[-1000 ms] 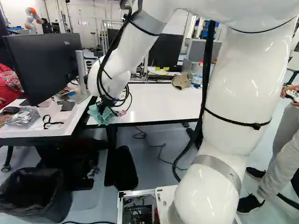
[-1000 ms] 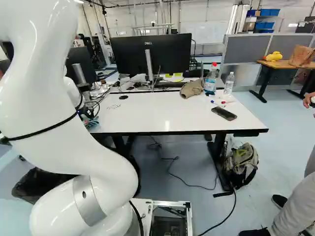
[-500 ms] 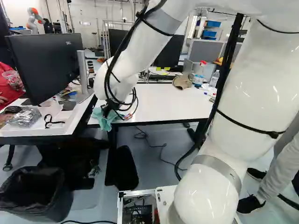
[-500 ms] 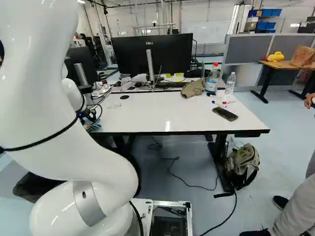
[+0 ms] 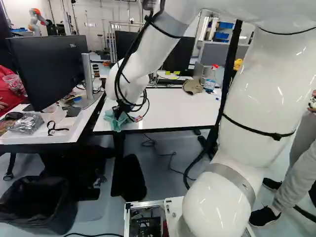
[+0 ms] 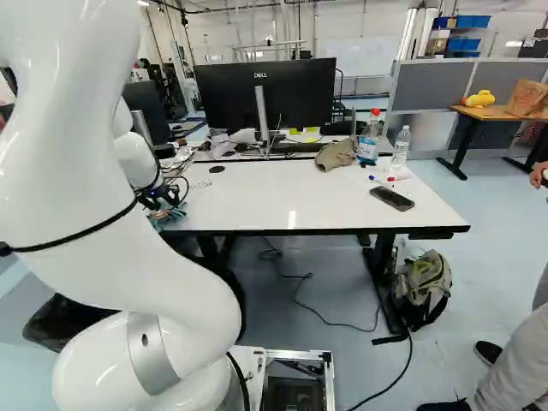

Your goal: Clean the table with the green towel

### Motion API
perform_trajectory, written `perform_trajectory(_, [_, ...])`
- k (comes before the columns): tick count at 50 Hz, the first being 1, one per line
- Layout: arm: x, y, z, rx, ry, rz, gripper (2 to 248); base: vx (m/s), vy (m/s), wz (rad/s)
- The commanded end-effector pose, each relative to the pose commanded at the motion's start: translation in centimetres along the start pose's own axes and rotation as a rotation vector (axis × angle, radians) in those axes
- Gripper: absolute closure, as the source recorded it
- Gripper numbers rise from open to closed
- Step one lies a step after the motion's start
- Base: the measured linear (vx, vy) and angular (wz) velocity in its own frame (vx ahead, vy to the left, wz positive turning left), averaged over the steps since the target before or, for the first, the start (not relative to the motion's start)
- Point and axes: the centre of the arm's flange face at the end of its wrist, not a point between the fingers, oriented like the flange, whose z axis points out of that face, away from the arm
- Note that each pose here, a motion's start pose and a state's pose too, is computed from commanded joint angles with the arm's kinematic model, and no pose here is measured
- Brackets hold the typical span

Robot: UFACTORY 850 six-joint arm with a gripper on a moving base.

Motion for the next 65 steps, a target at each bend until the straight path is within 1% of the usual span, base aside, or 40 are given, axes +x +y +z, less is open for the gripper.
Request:
perform_trajectory(24, [3.5,2.0,2.3,-0.023,0.015,0.036,191,0.0,0.0,0.0])
perform_trajectory(31, [4.5,2.0,3.0,-0.024,0.021,0.037,191,0.0,0.0,0.0])
perform_trajectory(37, [4.9,1.3,3.3,-0.016,0.022,0.025,191,0.001,-0.004,-0.017])
perform_trajectory(44, [4.9,0.1,3.4,-0.003,0.022,0.007,191,0.0,-0.003,-0.017])
perform_trajectory(53, [4.6,-1.5,3.2,0.014,0.02,-0.019,191,0.0,0.0,0.0])
perform_trajectory(65, [3.7,-3.5,2.8,0.037,0.015,-0.053,191,0.0,0.0,0.0])
